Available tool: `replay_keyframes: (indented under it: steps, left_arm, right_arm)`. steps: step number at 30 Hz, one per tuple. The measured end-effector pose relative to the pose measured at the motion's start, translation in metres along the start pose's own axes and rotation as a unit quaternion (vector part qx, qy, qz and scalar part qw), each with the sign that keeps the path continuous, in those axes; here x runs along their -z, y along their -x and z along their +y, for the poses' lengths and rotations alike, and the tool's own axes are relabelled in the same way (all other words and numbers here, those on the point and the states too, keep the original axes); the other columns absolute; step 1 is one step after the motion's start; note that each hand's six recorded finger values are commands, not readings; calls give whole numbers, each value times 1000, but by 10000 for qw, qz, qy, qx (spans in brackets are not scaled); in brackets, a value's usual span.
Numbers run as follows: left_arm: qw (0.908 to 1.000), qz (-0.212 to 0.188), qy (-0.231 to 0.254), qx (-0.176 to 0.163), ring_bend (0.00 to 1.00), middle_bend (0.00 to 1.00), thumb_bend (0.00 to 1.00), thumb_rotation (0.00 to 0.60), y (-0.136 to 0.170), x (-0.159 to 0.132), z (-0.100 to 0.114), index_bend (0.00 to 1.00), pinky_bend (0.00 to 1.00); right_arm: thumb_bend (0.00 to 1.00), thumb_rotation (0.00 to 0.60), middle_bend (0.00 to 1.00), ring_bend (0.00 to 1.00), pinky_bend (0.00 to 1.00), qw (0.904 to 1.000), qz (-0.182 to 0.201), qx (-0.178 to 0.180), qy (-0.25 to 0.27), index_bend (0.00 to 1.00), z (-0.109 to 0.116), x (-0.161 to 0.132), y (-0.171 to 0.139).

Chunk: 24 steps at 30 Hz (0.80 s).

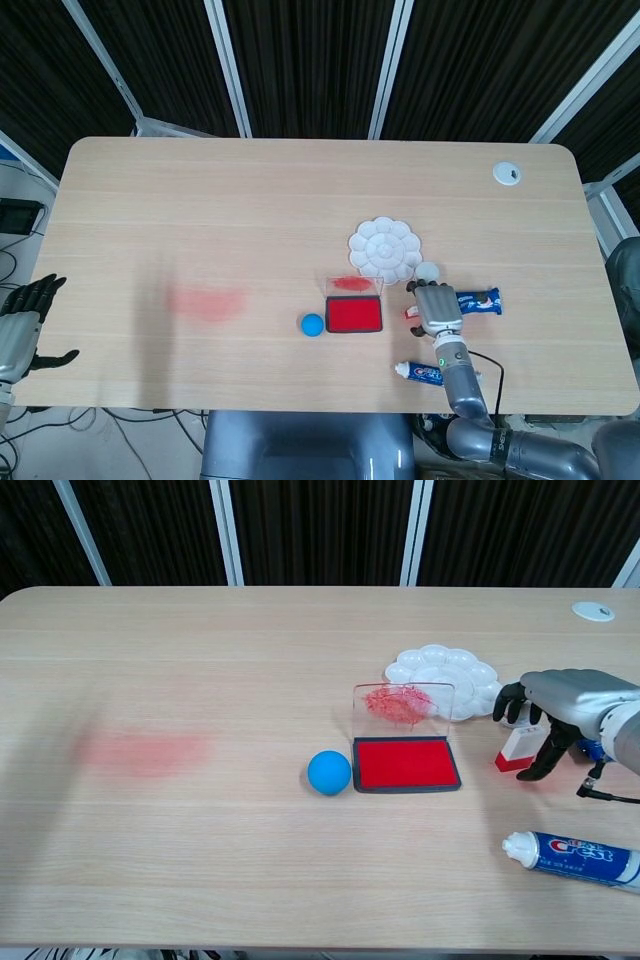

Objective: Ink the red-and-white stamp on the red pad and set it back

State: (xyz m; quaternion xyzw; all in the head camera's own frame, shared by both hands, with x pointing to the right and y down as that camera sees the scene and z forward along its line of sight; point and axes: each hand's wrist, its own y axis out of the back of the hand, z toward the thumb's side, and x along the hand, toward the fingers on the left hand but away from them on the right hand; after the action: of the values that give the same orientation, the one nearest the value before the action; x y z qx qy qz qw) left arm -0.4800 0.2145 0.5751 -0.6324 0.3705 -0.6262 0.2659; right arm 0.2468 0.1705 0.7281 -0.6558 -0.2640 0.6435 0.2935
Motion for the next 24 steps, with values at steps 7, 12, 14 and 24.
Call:
replay_keyframes:
  steps: [7, 12, 14, 24]
  left_arm:
    - [10000, -35, -20, -13, 0, 0, 30, 600, 1, -1, 0, 0, 0]
    - [10000, -36, -47, -53, 0, 0, 30, 600, 1, -1, 0, 0, 0]
    - [10000, -31, -45, -75, 0, 0, 30, 600, 1, -1, 1, 0, 0]
    - [9994, -175, -70, -303, 0, 0, 30, 600, 3, -5, 3, 0, 0]
  right_arm:
    - [132, 600, 222, 247, 326, 9994, 219, 276, 55, 233, 21, 0, -19]
    - [129, 600, 119, 150, 281, 9978, 397, 529, -20, 126, 40, 4, -36]
    - [128, 600, 99, 133, 276, 9965, 484, 672, -86, 104, 48, 7, -44]
    - [96, 600, 0, 0, 209, 9862, 429, 1559, -367, 0, 84, 63, -91]
